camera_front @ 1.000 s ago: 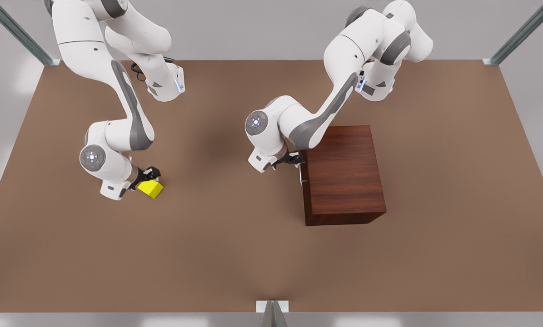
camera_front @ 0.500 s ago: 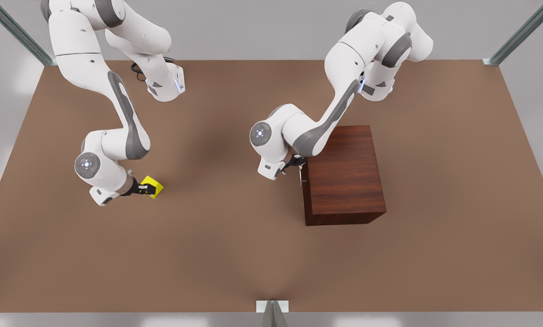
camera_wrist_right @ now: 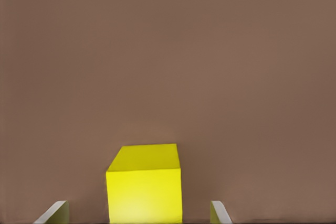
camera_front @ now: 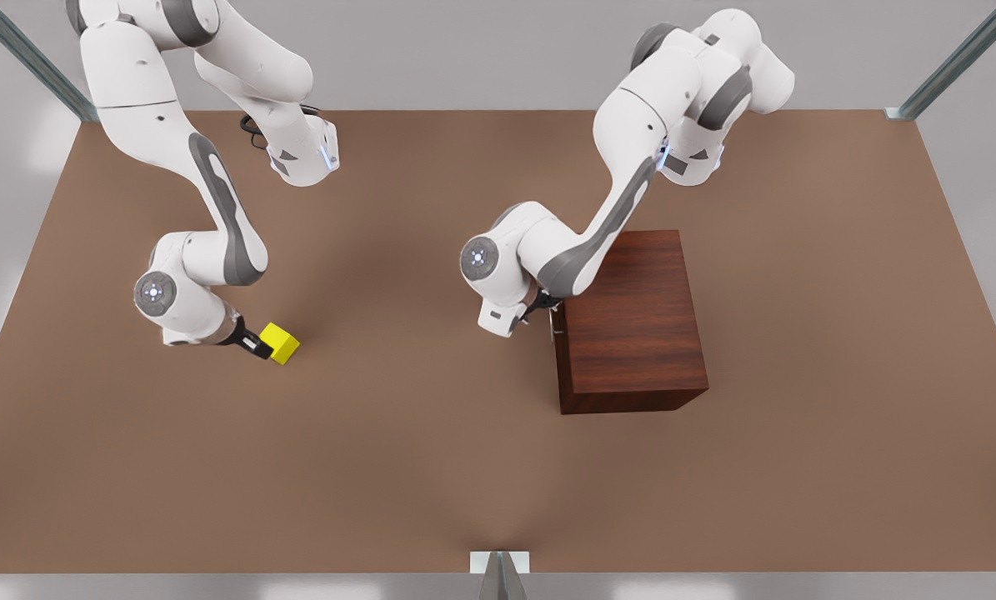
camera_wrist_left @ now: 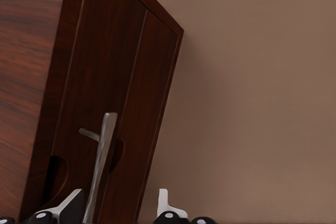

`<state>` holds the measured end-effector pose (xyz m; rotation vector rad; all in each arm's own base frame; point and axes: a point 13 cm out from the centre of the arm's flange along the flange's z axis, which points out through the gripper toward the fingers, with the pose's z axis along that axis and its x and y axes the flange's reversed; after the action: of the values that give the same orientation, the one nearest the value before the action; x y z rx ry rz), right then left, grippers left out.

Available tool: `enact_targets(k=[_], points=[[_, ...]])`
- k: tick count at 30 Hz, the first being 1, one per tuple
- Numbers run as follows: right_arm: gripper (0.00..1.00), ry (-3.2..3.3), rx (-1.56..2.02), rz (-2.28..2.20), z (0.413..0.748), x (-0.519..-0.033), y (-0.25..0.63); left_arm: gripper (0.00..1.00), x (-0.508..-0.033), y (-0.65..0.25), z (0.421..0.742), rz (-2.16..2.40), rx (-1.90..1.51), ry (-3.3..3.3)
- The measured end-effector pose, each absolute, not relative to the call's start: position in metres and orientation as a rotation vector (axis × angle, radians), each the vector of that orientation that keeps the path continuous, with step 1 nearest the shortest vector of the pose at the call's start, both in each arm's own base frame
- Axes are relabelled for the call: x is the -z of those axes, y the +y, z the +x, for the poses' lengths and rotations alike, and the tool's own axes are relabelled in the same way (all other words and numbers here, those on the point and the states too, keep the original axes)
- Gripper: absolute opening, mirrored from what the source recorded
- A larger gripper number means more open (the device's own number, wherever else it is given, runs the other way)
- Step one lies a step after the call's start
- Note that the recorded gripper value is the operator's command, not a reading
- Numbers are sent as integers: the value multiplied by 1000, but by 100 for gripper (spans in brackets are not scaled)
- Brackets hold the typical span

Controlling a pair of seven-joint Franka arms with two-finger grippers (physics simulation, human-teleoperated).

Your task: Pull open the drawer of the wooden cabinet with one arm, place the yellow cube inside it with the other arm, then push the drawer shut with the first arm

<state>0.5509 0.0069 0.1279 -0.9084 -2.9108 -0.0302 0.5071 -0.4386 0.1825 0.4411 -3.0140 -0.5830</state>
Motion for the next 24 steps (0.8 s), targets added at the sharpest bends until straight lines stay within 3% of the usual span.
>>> enact_targets(k=[8,24], points=[[100,-2868,27,-1070,554,-116,23,75,-173,-454,500,408,568,-3028],[100,-2803,-99,-1048,526,-78,21,75,-186,-503,516,390,381,-3122]])
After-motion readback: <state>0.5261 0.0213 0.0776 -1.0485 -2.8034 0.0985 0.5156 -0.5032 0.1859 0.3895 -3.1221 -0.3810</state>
